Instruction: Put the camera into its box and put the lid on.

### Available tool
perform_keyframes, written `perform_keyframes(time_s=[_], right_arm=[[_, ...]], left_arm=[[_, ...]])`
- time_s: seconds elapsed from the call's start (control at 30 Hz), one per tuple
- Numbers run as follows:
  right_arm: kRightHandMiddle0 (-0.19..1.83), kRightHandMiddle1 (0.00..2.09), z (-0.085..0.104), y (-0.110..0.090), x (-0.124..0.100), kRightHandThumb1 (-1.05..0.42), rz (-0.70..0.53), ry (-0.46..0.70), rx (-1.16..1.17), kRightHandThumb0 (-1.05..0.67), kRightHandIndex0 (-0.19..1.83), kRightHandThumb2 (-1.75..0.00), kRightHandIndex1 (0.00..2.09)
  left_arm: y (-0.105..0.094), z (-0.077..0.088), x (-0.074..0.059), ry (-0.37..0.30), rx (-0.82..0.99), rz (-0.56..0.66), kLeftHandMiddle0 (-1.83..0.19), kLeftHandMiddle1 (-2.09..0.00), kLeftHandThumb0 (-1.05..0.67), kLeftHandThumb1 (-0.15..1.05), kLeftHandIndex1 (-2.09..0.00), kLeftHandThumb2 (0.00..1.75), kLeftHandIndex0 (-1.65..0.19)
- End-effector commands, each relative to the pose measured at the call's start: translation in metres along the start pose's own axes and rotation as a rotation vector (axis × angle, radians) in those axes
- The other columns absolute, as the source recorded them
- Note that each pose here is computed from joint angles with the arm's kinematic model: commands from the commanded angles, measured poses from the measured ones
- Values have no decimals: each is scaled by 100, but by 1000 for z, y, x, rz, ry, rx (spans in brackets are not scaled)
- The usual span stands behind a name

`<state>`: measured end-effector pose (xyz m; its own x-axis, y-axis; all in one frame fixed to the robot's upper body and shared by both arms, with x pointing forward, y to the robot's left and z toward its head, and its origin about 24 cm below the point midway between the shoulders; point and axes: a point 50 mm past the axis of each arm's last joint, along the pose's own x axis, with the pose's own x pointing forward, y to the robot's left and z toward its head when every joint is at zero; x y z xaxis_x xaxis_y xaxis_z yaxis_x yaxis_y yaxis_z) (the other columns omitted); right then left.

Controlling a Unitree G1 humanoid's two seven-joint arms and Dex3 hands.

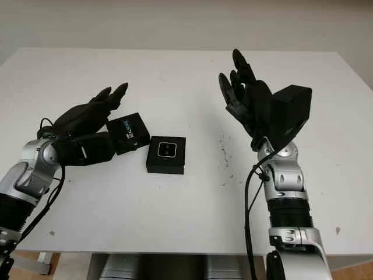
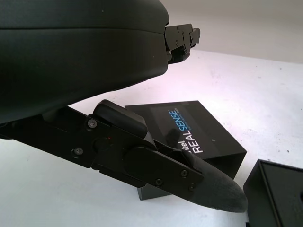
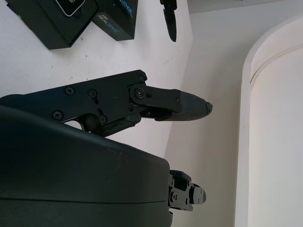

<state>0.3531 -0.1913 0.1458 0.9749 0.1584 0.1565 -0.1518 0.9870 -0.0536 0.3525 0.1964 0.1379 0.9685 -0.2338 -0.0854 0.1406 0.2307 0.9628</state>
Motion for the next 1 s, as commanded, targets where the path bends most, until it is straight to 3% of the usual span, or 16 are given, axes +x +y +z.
perform_keyframes(time_s=[0.0,0.57,0.97], right_arm=[[-2,9,9,-1,2,-105,4,-35,-14,-50,-11,-47,6],[-4,7,12,-2,1,-105,-6,-43,-15,-52,-11,-47,6],[-2,8,11,-3,0,-105,-15,-44,-8,-52,-10,-46,6]], left_arm=[[3,5,5,-10,6,11,19,-3,-95,100,-3,5,19],[-10,5,10,25,4,-71,16,-6,-85,94,-7,4,14],[-19,-1,14,-1,-111,2,-8,-10,-62,90,-12,5,-12]])
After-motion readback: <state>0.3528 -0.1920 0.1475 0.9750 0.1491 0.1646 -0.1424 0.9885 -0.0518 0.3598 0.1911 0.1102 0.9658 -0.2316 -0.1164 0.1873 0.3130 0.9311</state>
